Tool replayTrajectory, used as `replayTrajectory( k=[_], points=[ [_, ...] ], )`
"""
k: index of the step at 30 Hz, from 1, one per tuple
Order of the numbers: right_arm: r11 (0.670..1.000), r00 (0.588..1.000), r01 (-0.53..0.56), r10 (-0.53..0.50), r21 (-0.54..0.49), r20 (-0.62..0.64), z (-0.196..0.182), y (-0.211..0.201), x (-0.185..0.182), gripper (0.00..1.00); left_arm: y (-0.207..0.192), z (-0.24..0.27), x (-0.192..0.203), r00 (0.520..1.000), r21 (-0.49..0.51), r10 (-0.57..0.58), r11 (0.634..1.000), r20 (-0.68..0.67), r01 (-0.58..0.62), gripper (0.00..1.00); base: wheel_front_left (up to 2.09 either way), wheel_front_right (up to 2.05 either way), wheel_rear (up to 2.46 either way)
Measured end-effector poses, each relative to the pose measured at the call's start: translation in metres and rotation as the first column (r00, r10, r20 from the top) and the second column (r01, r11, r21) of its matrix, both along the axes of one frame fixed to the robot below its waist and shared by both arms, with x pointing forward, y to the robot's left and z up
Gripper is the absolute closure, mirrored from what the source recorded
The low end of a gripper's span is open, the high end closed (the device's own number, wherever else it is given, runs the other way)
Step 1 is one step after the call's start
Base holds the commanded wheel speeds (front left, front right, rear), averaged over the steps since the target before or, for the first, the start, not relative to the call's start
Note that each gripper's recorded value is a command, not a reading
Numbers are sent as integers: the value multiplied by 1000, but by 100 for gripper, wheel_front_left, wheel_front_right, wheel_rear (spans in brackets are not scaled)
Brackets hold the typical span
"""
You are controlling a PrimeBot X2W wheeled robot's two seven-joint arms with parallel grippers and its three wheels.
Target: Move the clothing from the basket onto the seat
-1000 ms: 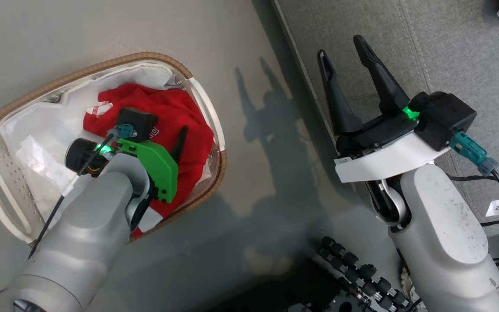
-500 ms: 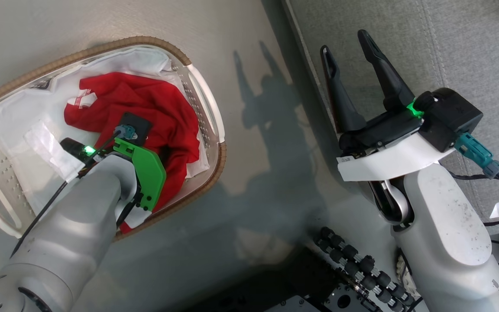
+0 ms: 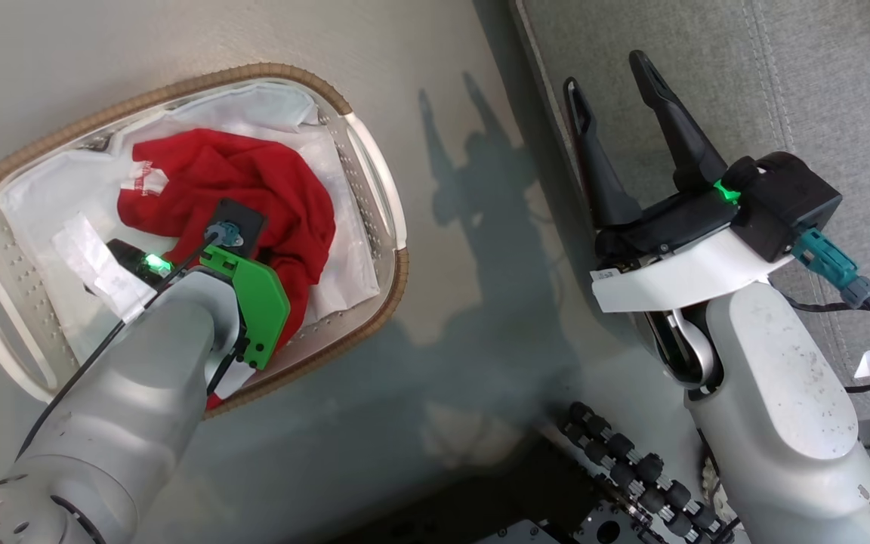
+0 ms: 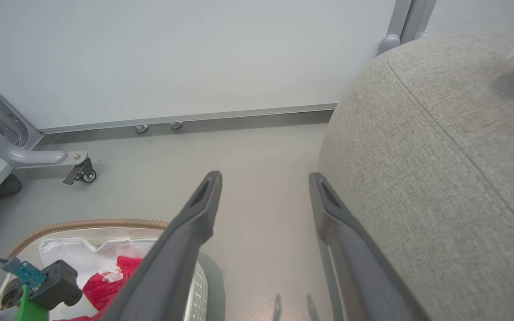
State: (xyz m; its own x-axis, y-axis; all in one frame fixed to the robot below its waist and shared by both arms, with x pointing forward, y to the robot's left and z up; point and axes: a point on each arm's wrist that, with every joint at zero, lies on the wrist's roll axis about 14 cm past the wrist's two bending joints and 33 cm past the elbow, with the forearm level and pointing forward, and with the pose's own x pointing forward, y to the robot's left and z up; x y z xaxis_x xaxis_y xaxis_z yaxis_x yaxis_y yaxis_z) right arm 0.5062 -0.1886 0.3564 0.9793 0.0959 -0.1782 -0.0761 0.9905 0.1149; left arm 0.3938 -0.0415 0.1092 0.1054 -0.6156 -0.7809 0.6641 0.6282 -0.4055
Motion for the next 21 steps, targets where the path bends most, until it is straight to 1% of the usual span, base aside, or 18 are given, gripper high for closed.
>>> replayTrajectory(
  k=[3, 5, 8, 15, 18, 21],
  points=[
    [1000, 1000, 3, -3, -1, 6, 5, -1, -1, 0, -4, 11, 8, 999, -31, 33, 999, 31, -32, 100, 0, 0, 0],
    [1000, 1000, 6, -6, -1, 13, 10, -2, -2, 0, -7, 21, 16, 995, -67, 87, 994, 52, -83, 100, 0, 0, 0],
    [1000, 1000, 12, -12, -7, 18, 17, -4, -5, 0, -11, 37, 25, 988, -100, 132, 987, 77, -124, 100, 0, 0, 0],
    [1000, 999, 19, -19, -13, 43, 39, -5, -14, 0, -14, 77, 36, 971, -163, 198, 971, 131, -176, 100, 0, 0, 0],
    [1000, 999, 15, -14, -14, 52, 48, -2, -19, 0, -17, 99, 43, 960, -196, 233, 960, 153, -201, 100, 0, 0, 0],
    [1000, 998, 11, -10, -11, 59, 56, 1, -26, 0, -28, 137, 60, 938, -286, 292, 930, 189, -231, 100, 0, 0, 0]
  ],
)
